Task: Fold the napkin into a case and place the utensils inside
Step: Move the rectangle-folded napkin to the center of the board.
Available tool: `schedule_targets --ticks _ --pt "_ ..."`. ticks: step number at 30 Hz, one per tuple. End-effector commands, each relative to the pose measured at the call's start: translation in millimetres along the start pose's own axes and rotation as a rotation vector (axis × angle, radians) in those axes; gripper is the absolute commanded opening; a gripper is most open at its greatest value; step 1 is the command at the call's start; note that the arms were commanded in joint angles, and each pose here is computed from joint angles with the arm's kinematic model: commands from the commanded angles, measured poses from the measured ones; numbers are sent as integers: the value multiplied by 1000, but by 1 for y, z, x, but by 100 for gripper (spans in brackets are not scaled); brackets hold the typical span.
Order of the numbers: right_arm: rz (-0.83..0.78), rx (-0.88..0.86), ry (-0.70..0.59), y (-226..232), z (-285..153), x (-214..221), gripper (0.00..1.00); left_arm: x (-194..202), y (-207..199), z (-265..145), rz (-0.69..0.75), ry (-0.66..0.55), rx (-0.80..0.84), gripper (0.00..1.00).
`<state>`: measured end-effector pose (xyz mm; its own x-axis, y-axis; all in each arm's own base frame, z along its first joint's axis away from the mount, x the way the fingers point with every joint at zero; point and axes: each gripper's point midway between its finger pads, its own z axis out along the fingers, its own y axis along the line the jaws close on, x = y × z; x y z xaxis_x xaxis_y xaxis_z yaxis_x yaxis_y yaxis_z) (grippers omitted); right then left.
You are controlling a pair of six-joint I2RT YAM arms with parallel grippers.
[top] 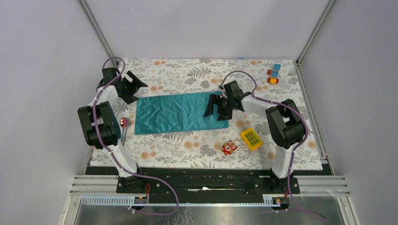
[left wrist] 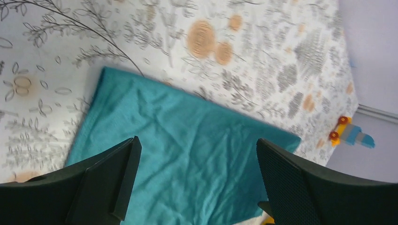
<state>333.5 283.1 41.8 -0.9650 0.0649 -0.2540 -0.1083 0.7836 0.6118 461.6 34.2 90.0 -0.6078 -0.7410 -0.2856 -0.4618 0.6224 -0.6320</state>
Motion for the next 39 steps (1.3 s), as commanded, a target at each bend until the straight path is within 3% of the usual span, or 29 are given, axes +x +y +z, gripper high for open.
schedule_targets --ticks 1,11,27,39 --pt "-53 -3 -19 11 -21 4 100 13 -45 -50 101 -30 125 99" --pt "-7 129 -11 -36 -18 21 100 103 -57 -89 266 65 172 99" --pt "84 233 -24 -95 -42 18 100 158 -44 -99 334 171 187 99" --pt "-14 157 -44 -47 -59 1 100 180 -49 -76 363 235 180 99"
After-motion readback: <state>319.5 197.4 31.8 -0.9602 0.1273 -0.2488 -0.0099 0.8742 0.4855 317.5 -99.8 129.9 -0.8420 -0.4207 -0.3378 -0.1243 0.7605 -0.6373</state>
